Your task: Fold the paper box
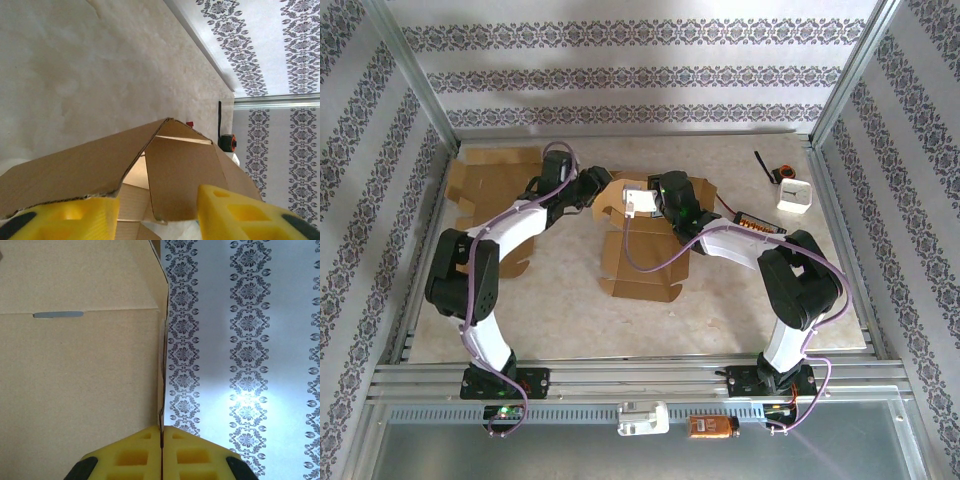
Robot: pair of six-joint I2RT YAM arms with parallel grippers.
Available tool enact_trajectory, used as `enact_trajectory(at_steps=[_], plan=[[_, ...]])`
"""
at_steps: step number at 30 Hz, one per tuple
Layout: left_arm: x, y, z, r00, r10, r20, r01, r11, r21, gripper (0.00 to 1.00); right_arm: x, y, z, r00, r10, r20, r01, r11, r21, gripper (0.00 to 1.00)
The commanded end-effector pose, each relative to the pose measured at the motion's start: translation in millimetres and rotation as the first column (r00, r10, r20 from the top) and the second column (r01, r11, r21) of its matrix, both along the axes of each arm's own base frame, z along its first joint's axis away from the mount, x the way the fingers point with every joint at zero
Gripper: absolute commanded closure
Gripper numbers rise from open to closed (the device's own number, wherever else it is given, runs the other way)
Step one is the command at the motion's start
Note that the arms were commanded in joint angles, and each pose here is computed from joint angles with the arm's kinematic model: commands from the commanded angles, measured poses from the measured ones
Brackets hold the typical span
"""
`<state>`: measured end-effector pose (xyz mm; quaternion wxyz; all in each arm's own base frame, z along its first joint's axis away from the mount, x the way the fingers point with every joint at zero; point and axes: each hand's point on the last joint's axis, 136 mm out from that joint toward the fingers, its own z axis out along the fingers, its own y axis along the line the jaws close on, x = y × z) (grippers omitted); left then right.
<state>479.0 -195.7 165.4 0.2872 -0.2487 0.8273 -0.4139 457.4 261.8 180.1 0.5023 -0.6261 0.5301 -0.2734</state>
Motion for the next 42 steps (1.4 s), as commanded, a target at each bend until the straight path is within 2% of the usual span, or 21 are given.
enact_trajectory(at_steps=[1,3,6,9,15,17,22,27,30,35,38,42], plan=[[9.6,-12.8,14.4,0.998,-0.019,0.055,0.021,0.999,-0.039,0.64,-2.4,5.3,2.3,1.0,0.012,0.02,-0.012,1.0,0.005,0.93],[7.2,-21.2,8.0,0.998,-0.047,0.041,0.049,0.998,-0.047,0.71,-2.0,6.1,2.5,1.0,0.011,0.019,-0.011,1.0,0.008,0.93],[1.5,-37.5,-6.0,0.996,-0.088,0.011,0.088,0.995,-0.053,0.73,-1.3,7.0,3.6,1.0,0.01,0.019,-0.01,1.0,0.013,0.93],[-2.2,-55.0,-17.5,0.992,-0.122,-0.008,0.122,0.991,-0.062,0.73,-1.1,9.3,4.2,1.0,0.01,0.012,-0.01,1.0,0.026,0.93],[0.7,-70.9,-16.3,0.988,-0.15,0.02,0.151,0.987,-0.059,0.64,-3.3,11.5,2.4,1.0,0.014,0.007,-0.014,1.0,0.02,0.93],[1.3,-66.7,-12.0,0.987,-0.152,0.056,0.153,0.988,-0.015,0.63,-4.0,10.1,3.6,1.0,0.008,0.01,-0.008,1.0,0.019,0.93],[-14.2,-39.3,0.3,0.977,-0.161,0.143,0.132,0.972,0.196,0.57,-5.8,4.2,6.7,1.0,-0.004,0.017,0.004,1.0,0.015,0.92],[-47.6,2.0,-19.0,0.985,-0.132,0.114,0.077,0.915,0.395,0.54,-6.8,2.0,3.1,1.0,-0.009,0.016,0.009,1.0,0.013,0.92],[-64.1,8.6,-42.5,0.988,-0.141,0.056,0.103,0.893,0.439,0.54,-7.1,3.0,1.0,1.0,-0.012,0.02,0.011,1.0,0.018,0.92],[-73.2,0.7,-75.8,0.986,-0.166,-0.013,0.153,0.868,0.472,0.54,-7.1,0.6,-4.7,0.999,-0.03,0.02,0.029,0.999,0.023,0.92],[-66.1,-4.6,-92.8,0.988,-0.146,-0.05,0.152,0.876,0.457,0.51,-8.9,0.8,-5.3,1.0,-0.027,0.015,0.027,0.999,0.029,0.92],[-47.5,-24.3,-102.7,0.982,-0.186,-0.011,0.172,0.884,0.434,0.49,-10.7,1.6,-4.1,1.0,-0.023,0.013,0.022,0.999,0.035,0.92]])
